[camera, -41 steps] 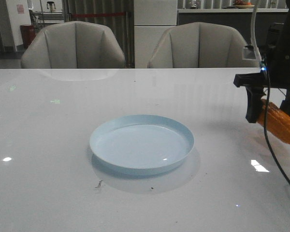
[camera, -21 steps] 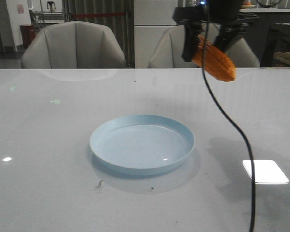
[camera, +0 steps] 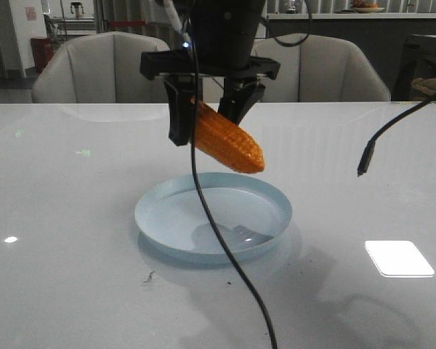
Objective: Place corn on plate with both arms
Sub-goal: 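Lift the corn and carry it over the plate with the right gripper, then lower the corn onto the plate and open the right gripper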
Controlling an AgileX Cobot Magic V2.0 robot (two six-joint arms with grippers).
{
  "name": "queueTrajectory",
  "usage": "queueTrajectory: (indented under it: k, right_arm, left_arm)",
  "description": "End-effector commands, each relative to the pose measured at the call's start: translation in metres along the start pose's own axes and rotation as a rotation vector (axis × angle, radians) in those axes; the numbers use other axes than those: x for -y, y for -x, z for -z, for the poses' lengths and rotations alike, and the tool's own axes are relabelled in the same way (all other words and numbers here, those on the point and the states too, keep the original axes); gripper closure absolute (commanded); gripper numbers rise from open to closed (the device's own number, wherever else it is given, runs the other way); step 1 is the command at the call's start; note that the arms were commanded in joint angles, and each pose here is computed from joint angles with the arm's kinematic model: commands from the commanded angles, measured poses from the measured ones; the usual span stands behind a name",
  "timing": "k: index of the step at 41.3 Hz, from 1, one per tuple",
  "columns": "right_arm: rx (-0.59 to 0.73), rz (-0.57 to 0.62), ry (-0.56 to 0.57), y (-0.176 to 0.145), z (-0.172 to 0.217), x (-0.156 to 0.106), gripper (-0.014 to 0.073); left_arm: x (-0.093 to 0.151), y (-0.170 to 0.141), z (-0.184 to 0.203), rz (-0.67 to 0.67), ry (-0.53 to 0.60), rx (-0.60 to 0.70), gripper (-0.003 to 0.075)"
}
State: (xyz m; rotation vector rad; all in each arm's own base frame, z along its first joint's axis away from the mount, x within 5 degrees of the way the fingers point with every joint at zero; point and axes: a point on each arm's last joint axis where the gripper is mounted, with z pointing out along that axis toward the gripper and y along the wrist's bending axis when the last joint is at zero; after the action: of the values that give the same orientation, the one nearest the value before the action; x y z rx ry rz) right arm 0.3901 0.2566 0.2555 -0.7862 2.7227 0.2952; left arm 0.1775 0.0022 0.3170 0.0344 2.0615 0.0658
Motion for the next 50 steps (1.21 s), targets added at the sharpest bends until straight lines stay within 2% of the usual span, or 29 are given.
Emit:
queueTrajectory:
  k: [1,12,20,23,26,31,34,37,43,50]
  right_arm:
    - [0.046,0.013,0.006,0.005,0.022,-0.001,0.0541]
    - [-0.058,-0.003,0.021,0.000,-0.019,0.002,0.0536]
    - [-0.054,-0.004,0.021,0.001,-0.021,0.002,0.0525]
    - [-0.044,-0.004,0.020,0.002,-0.021,0.002,0.0459]
    - [-0.035,-0.004,0.020,0.003,-0.021,0.002,0.0344]
    - [-0.030,-0.004,0.020,0.003,-0.021,0.002,0.0095]
    - [-0.031,-0.004,0.020,0.003,-0.021,0.002,0.0005]
    - [-0.046,-0.004,0.021,0.002,-0.021,0.002,-0.0027]
    - [-0.081,-0.003,0.023,-0.001,-0.016,0.002,-0.0029]
    - [-0.027,0.003,0.004,0.003,0.025,0.001,-0.0029]
  left_arm:
    - [-0.001,0.016,0.007,0.008,-0.001,0.118,0.0318]
    - [-0.001,0.016,0.007,0.007,0.000,0.118,0.0318]
    - [-0.001,0.016,0.007,0.007,0.000,0.118,0.0318]
    - [-0.001,0.016,0.007,0.007,0.000,0.118,0.0318]
    - [-0.001,0.016,0.007,0.007,0.000,0.118,0.0318]
    - [-0.001,0.016,0.007,0.007,0.000,0.118,0.0318]
    - [-0.001,0.016,0.007,0.007,0.000,0.118,0.0318]
    - [-0.001,0.016,0.007,0.007,0.000,0.118,0.0318]
    - [-0.001,0.016,0.007,0.007,0.000,0.118,0.0318]
    - [-0.001,0.016,0.007,0.007,0.000,0.118,0.0318]
